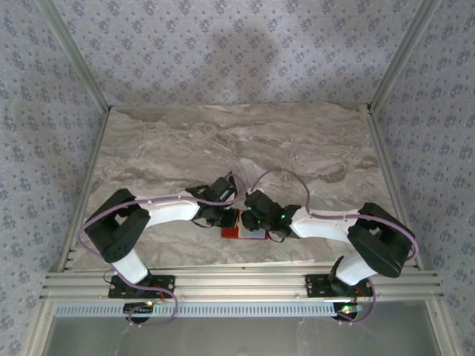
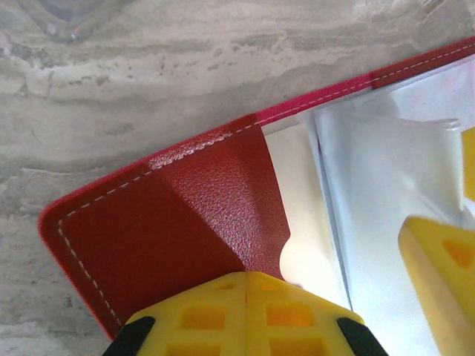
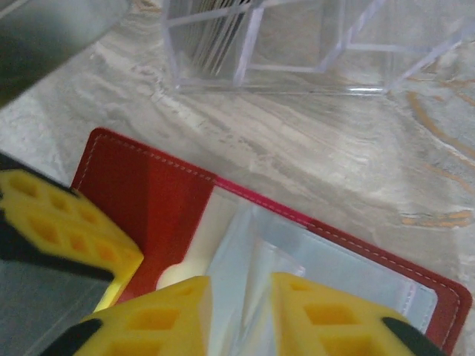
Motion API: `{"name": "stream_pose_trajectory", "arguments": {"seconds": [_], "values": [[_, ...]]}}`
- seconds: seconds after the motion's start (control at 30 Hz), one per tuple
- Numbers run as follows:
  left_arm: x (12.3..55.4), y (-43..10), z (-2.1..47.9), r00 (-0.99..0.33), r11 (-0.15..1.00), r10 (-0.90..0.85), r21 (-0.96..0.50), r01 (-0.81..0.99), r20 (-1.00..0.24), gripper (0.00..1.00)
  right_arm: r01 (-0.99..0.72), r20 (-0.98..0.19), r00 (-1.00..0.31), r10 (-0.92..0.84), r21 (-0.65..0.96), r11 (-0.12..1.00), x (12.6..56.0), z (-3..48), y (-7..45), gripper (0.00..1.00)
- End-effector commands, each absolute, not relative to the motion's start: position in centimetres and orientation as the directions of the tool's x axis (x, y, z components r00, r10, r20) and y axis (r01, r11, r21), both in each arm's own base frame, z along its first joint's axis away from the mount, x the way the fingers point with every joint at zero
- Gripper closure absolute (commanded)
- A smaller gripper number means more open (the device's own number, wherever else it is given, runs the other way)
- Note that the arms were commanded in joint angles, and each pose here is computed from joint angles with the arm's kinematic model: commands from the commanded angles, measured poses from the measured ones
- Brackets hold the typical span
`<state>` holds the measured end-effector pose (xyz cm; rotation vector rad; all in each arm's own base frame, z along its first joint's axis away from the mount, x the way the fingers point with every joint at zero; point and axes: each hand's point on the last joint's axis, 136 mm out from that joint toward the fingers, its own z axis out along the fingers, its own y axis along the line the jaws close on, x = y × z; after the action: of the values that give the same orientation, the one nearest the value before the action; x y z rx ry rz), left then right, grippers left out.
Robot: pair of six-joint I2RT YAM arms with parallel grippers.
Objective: Put the credit cards into the card holder
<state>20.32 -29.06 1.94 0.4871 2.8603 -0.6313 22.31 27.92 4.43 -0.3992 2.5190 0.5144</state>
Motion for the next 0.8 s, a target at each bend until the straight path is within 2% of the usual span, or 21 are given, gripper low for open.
{"name": "stream_pose_trajectory", "arguments": {"seconds": [0.0,0.2,0.5,0.77], "values": [[17.8,-26.5,-2.2,-0.950,0.898,0.295,-0.310,0.312,-0.101,1.00,-0.390,-0.518,-0.841,-0.155,0.382,0.838,21.0,4.4,28.6,0.65],[17.8,-26.5,-2.3,-0.951,0.900,0.294,-0.306,0.310,-0.098,1.00,-0.367,-0.494,-0.862,-0.113,0.456,0.811,19.3,4.6,28.7,0.60],[17.8,-26.6,-2.3,-0.952,0.899,0.292,-0.313,0.307,-0.095,1.00,-0.366,-0.501,-0.860,-0.101,0.466,0.806,16.9,4.6,28.3,0.44],[17.8,-26.6,-2.4,-0.953,0.899,0.287,-0.317,0.302,-0.093,1.00,-0.360,-0.496,-0.863,-0.093,0.477,0.802,16.6,4.7,28.6,0.40]]}}
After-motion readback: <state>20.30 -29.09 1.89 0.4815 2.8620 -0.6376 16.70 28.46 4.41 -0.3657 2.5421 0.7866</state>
